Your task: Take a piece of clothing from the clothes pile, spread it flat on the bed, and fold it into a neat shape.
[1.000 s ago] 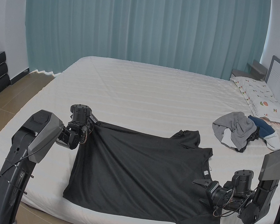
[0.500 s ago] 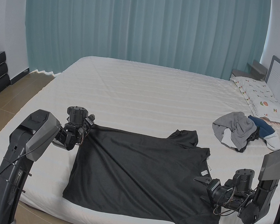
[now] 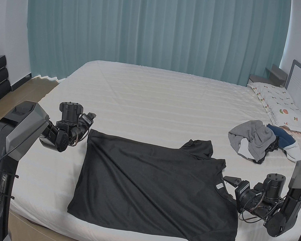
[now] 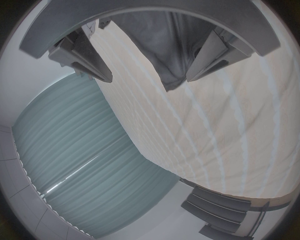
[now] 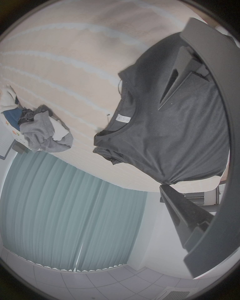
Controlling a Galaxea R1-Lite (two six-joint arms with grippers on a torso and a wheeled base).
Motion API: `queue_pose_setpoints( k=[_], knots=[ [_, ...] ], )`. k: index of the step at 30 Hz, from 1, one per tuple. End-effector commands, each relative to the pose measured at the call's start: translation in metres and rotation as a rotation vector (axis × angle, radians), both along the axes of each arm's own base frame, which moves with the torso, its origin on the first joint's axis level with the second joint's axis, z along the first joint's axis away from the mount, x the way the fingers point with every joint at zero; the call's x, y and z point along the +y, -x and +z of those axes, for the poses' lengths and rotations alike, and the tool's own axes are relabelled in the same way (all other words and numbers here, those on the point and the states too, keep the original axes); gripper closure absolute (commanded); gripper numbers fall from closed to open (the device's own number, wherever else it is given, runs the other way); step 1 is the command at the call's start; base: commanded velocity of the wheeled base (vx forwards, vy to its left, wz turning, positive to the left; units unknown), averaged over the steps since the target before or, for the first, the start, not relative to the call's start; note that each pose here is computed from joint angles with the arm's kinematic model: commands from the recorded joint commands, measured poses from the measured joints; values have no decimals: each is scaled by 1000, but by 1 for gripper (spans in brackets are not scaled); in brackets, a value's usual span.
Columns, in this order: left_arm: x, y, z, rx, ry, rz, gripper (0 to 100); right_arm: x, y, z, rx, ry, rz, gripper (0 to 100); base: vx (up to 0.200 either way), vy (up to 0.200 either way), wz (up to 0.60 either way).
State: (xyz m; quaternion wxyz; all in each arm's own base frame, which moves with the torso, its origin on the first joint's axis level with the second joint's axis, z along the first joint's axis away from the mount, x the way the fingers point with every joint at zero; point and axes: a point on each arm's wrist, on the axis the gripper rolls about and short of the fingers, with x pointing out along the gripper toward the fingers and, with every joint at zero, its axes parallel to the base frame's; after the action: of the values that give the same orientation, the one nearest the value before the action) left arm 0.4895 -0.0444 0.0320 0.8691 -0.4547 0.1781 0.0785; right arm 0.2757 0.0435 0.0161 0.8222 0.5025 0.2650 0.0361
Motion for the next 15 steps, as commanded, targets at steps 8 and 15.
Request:
queue_pose_setpoints(
  k=[8, 15],
  knots=[
    [2, 84, 13, 162, 23, -86, 0, -14, -56, -31, 46, 192, -75, 0, 0, 0, 0],
    [-10, 127, -8, 244, 15, -121, 0, -8, -83, -41, 77, 225, -81, 0, 0, 0, 0]
  ],
)
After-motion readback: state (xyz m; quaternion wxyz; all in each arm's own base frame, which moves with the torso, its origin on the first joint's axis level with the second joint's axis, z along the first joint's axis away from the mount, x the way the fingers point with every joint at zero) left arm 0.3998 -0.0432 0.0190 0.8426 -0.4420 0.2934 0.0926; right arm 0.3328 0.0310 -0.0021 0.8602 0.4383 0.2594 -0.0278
